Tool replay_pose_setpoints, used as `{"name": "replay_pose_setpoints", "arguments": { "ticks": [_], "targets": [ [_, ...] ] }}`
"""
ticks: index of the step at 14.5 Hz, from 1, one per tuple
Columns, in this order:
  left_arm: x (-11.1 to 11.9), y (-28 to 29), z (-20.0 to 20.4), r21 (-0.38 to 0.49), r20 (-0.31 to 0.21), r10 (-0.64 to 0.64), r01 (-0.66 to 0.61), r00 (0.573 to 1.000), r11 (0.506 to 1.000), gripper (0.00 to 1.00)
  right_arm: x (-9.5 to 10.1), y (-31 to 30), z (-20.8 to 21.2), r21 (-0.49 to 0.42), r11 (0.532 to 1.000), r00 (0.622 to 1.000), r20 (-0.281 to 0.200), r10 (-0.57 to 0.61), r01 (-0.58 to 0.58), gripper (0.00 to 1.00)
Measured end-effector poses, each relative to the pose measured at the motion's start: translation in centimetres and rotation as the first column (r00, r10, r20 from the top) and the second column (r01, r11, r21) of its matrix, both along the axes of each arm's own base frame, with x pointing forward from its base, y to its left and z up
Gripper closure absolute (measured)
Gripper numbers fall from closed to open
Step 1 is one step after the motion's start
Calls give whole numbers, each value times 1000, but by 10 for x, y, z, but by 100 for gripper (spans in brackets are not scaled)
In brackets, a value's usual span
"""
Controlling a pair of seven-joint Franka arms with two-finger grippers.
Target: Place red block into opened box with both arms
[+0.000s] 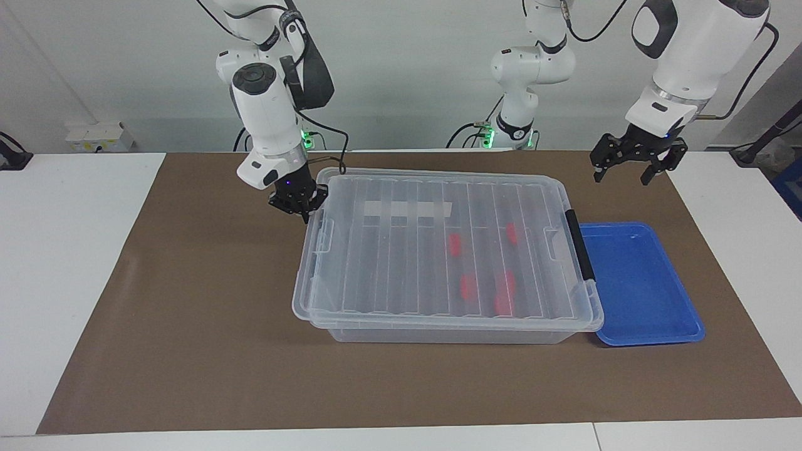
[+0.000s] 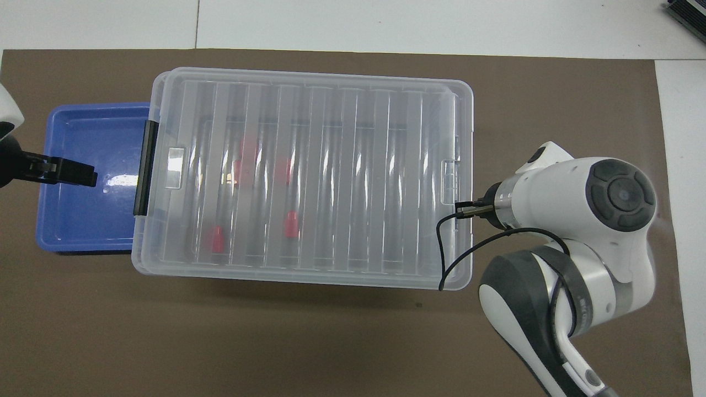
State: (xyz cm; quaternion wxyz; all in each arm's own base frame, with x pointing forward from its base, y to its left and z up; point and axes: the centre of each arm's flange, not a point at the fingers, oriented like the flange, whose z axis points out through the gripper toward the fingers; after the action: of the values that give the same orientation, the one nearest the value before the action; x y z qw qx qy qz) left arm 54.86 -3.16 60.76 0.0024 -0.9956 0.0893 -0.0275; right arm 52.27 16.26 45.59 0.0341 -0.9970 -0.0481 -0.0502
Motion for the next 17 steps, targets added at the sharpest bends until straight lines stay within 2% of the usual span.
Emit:
{"name": "replay_pose_setpoints", "arguments": {
  "ticks": [9,11,17],
  "targets": [
    [0,0,0,0,1,0,0,1000,1000,0,1,1,4,7,1000,1000,11,-8,7,99],
    [0,0,0,0,1,0,0,1000,1000,0,0,-21,11,1,999,999,-10,-50,50,99],
    [0,0,0,0,1,0,0,1000,1000,0,0,-99,49,-13,981,980,-35,-193,193,99]
  ]
}}
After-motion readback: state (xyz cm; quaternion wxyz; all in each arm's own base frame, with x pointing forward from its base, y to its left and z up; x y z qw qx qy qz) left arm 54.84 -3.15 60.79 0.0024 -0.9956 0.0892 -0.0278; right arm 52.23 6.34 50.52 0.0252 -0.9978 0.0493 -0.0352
